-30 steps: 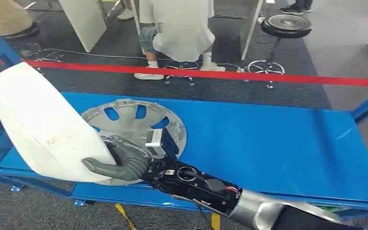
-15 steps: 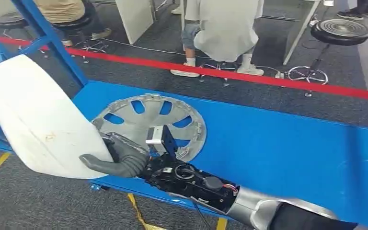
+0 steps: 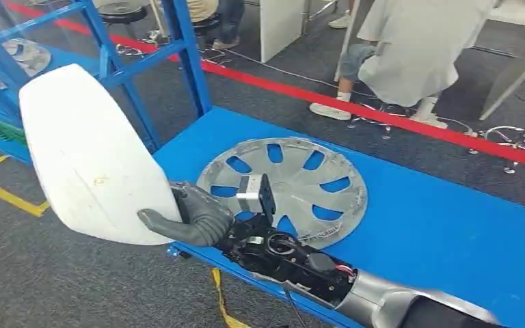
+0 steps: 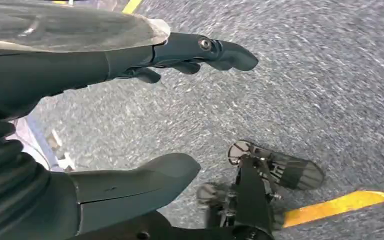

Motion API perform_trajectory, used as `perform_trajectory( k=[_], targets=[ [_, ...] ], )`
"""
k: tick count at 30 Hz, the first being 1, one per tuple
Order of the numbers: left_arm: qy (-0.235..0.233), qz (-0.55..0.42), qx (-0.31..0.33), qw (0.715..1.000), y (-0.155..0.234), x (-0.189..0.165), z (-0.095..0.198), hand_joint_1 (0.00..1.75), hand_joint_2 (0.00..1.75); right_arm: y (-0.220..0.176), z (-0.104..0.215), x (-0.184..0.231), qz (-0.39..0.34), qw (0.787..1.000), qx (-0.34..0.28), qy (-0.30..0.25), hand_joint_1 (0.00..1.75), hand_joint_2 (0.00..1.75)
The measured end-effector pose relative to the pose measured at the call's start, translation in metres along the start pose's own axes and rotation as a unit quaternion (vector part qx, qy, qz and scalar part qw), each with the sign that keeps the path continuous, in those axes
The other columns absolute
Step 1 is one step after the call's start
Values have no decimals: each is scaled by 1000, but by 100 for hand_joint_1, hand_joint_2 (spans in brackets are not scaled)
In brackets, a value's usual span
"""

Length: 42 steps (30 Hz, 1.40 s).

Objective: Take the parts from the cabinet and place them on the table.

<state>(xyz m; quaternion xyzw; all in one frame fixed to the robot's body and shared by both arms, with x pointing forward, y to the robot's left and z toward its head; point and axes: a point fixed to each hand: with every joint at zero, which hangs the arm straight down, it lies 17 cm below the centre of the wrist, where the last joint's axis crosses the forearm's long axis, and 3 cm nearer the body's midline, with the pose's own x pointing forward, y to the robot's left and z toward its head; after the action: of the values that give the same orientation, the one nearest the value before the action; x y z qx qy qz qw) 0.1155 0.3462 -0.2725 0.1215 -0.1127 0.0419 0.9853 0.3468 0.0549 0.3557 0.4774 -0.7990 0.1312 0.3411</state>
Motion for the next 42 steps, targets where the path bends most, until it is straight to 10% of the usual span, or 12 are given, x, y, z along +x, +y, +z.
perform_trajectory(
  k=[42],
  targets=[
    [1,-28,-28,999,-31,4,6,0,175,-46,26,18,36,997,-64,5,175,175]
  ],
)
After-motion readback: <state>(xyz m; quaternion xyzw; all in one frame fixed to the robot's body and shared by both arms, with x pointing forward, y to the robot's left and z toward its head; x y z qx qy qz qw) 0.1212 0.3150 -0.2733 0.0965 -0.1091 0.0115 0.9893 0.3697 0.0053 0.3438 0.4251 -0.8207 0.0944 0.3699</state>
